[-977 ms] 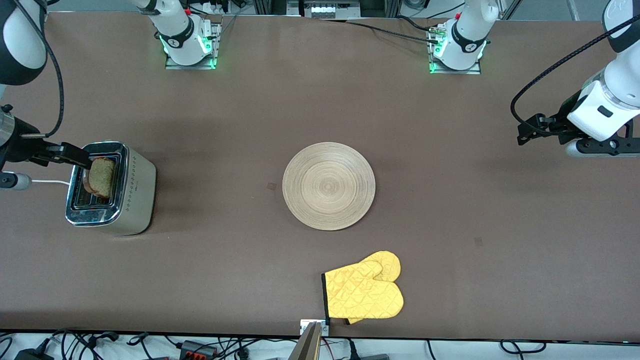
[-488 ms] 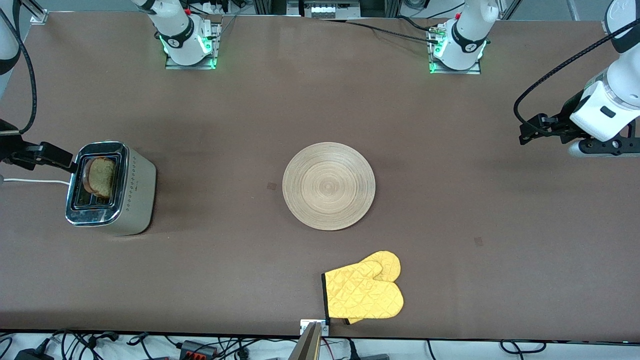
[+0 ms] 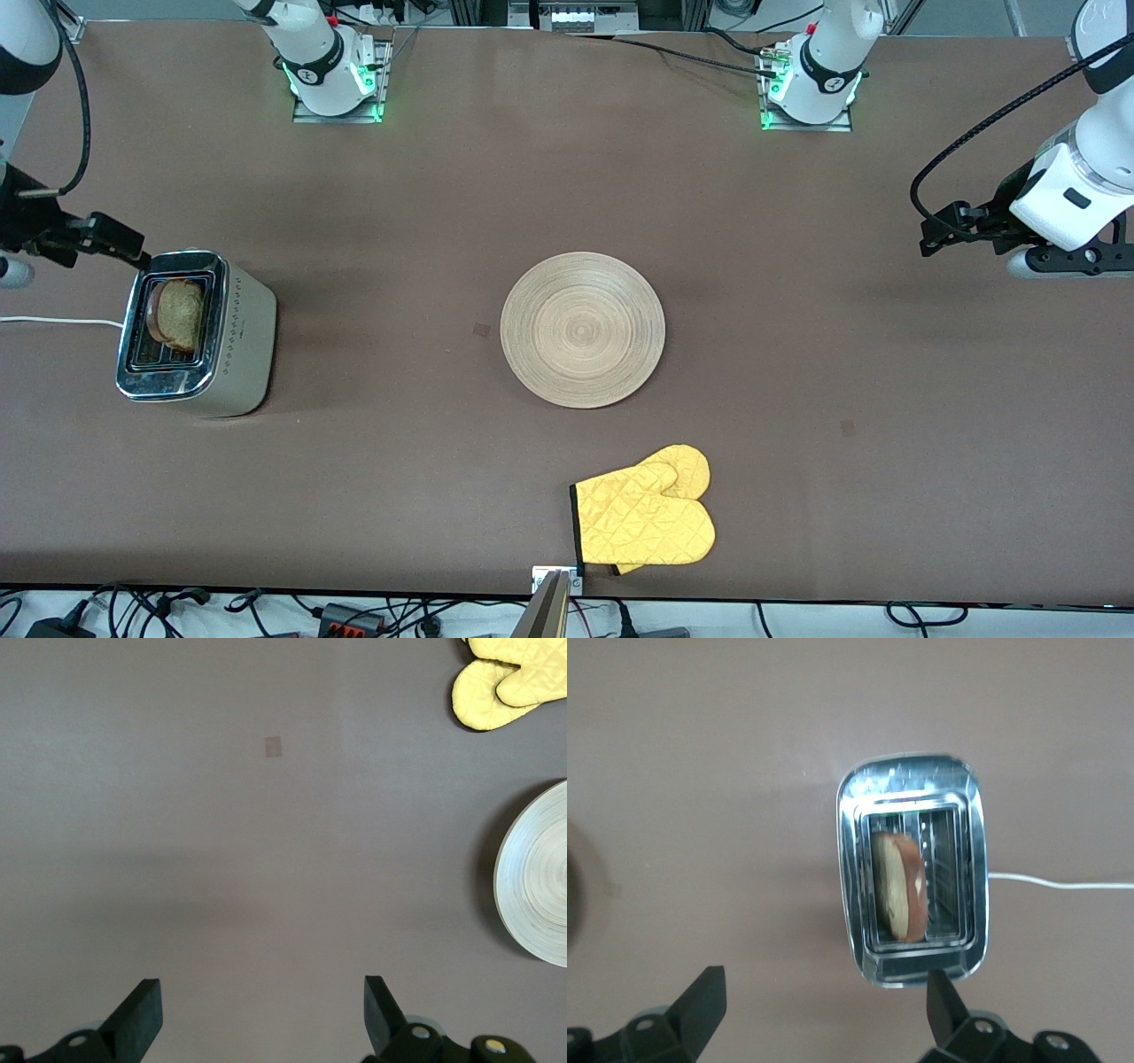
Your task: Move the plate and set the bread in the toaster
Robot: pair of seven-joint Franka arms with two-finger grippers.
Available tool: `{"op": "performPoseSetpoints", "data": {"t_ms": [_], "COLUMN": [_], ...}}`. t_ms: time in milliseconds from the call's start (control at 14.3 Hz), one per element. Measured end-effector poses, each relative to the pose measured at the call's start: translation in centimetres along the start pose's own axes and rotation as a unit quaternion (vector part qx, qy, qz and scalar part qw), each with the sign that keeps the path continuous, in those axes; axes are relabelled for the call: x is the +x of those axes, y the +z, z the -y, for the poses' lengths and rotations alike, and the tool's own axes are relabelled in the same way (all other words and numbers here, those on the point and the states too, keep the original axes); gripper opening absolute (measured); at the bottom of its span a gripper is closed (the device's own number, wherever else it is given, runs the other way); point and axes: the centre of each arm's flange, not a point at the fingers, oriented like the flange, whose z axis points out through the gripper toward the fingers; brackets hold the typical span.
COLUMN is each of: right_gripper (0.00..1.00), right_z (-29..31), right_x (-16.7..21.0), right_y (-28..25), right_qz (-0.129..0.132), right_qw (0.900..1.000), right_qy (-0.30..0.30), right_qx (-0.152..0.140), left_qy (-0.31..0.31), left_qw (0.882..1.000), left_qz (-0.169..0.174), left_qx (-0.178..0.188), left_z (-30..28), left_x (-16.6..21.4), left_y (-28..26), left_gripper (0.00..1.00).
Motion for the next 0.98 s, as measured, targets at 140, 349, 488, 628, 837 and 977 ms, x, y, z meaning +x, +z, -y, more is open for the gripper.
{"op": "performPoseSetpoints", "data": {"t_ms": [140, 349, 488, 628, 837, 977], "right_gripper": [1.0, 1.0, 1.0, 1.0, 1.0, 1.0], "right_z": [0.0, 0.0, 0.0, 0.0, 0.0, 0.1], "right_x": [-1.5, -2.5, -2.7, -2.9, -3.1, -3.1], "right_y": [-0.2, -0.7, -0.8, -0.9, -1.1, -1.1], "right_qz": [0.003, 0.001, 0.0, -0.001, -0.002, -0.002], "right_qw": [1.0, 1.0, 1.0, 1.0, 1.0, 1.0], "right_qy": [-0.001, -0.002, -0.003, -0.003, -0.003, -0.004], "right_qx": [0.001, 0.002, 0.002, 0.002, 0.002, 0.002], "left_qy": [0.0, 0.0, 0.0, 0.0, 0.0, 0.0], "left_qw": [1.0, 1.0, 1.0, 1.0, 1.0, 1.0], "left_qz": [0.0, 0.0, 0.0, 0.0, 0.0, 0.001], "left_qx": [0.0, 0.0, 0.0, 0.0, 0.0, 0.0], "left_z": [0.0, 0.0, 0.0, 0.0, 0.0, 0.0], "left_x": [0.0, 0.0, 0.0, 0.0, 0.0, 0.0], "left_y": [0.0, 0.0, 0.0, 0.0, 0.0, 0.0], "left_gripper": [1.0, 1.0, 1.0, 1.0, 1.0, 1.0]}}
